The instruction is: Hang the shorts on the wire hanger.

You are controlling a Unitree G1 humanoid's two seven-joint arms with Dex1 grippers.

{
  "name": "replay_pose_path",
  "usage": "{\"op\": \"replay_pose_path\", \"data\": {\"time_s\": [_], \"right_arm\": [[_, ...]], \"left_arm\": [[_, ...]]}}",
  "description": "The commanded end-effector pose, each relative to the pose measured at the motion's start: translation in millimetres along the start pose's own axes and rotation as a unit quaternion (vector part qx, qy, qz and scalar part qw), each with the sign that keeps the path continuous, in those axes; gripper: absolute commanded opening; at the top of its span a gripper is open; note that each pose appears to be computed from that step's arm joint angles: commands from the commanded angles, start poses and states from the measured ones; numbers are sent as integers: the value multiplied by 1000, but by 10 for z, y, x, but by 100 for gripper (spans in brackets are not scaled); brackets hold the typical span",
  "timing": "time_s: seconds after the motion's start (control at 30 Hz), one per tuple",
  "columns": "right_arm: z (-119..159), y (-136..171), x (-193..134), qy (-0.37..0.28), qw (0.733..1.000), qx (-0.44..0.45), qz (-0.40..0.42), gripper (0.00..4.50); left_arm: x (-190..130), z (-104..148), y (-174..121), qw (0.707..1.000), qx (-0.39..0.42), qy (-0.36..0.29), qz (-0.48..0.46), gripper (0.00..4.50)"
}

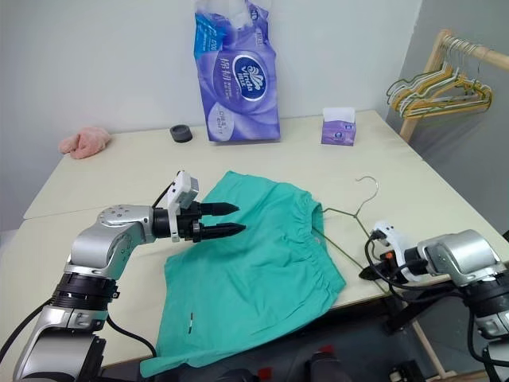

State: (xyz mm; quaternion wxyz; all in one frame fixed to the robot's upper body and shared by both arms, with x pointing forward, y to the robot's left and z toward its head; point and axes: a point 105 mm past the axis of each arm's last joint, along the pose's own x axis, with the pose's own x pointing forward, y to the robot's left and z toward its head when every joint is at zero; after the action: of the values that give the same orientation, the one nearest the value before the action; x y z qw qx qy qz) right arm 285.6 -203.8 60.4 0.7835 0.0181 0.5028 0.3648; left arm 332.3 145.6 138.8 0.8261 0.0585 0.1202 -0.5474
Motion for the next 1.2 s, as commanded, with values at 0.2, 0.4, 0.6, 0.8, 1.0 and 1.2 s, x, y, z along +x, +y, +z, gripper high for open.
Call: {"op": "replay_pose_path", "data": {"time_s": [0.2,0.4,0.6,0.8,1.0,1.2], "right_arm": [[655,302,35,-92,995,-43,22,0],[846,535,-30,-133,983,-125,2,0],[814,681,-86,-136,965,-220,-34,0],[688,738,-25,-101,942,-314,-60,0],[645,797,-13,-73,905,-412,-79,0],[672,889,-21,-72,883,-458,-78,0]], "left_arm": [[-8,196,60,999,29,-39,23,334],[-68,277,246,995,26,-59,73,351],[-208,583,461,988,53,-98,111,447],[-219,851,446,987,113,-91,69,447],[-143,800,187,974,219,16,-58,447],[-20,649,149,952,279,69,-106,447]]}}
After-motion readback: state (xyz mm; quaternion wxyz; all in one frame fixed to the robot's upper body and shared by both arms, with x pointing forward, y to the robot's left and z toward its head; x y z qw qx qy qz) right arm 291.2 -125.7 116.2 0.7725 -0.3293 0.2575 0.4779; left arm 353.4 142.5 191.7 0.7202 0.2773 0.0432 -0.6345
